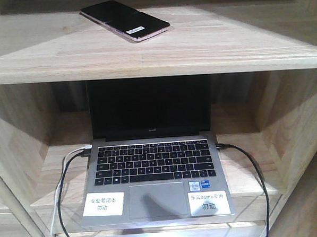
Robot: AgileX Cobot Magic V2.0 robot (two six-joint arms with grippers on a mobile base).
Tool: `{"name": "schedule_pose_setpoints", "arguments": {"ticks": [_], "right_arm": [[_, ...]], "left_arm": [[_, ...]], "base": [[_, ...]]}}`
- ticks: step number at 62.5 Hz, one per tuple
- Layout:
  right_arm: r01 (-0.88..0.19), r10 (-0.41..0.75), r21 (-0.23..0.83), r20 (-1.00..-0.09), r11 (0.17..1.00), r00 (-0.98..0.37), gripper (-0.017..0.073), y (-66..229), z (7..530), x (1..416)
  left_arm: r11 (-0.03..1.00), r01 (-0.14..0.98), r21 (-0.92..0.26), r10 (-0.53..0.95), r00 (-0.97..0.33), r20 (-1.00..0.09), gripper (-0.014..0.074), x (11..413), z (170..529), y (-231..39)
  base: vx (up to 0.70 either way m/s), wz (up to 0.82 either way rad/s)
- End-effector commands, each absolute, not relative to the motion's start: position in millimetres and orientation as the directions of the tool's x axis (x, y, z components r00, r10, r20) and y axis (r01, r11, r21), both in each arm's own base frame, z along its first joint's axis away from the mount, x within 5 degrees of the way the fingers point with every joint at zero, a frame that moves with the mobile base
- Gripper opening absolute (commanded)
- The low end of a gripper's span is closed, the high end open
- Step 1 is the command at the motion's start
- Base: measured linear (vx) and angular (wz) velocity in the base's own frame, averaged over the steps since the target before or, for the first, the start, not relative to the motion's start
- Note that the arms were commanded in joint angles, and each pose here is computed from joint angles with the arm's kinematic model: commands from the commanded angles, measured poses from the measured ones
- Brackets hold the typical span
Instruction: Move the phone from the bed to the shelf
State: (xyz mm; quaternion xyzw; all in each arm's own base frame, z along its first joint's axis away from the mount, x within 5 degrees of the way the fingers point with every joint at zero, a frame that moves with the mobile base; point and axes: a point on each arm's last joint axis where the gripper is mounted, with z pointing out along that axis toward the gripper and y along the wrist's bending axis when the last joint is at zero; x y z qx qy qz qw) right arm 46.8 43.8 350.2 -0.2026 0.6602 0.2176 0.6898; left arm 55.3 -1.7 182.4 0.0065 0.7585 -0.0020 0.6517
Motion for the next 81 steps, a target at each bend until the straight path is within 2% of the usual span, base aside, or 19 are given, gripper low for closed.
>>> {"name": "schedule_pose_setpoints", "arguments": {"ticks": [1,16,24,39,57,70,81], "right_arm": [[-0.546,0.081,0.032,-0.995,0.837,0.066,-0.0004,41.3,360.6,47.5],[-0.519,0.084,0.044,-0.995,0.854,0.055,-0.0004,38.9,359.8,49.1],[-0.467,0.088,0.076,-0.996,0.881,0.002,-0.0004,34.5,355.5,51.9],[-0.294,0.089,0.116,-0.991,0.949,-0.102,-0.0004,21.5,345.1,57.5],[-0.072,0.065,0.076,-0.986,0.994,-0.153,-0.0004,7.4,329.1,60.4],[-0.037,0.048,0.052,-0.993,0.998,-0.106,-0.0004,4.2,295.5,56.9],[-0.028,0.046,0.05,-0.991,0.998,-0.129,-0.0004,3.5,255.4,55.7]], "left_arm": [[1.0,0.006,-0.003,-0.003,-0.079,-0.997,0.0001,55.7,188.7,-1.1],[1.0,0.006,-0.003,-0.003,-0.079,-0.997,0.0001,55.7,188.7,-1.1],[1.0,0.006,-0.003,-0.003,-0.079,-0.997,0.0001,55.7,188.7,-1.1],[1.0,0.006,-0.003,-0.003,-0.079,-0.997,0.0001,55.7,188.7,-1.1],[1.0,0.006,-0.003,-0.003,-0.079,-0.997,0.0001,55.7,188.7,-1.1],[1.0,0.006,-0.003,-0.003,-0.079,-0.997,0.0001,55.7,188.7,-1.1],[1.0,0.006,-0.003,-0.003,-0.079,-0.997,0.0001,55.7,188.7,-1.1]], "base": [[0.0,0.0],[0.0,0.0],[0.0,0.0],[0.0,0.0],[0.0,0.0],[0.0,0.0],[0.0,0.0]]}}
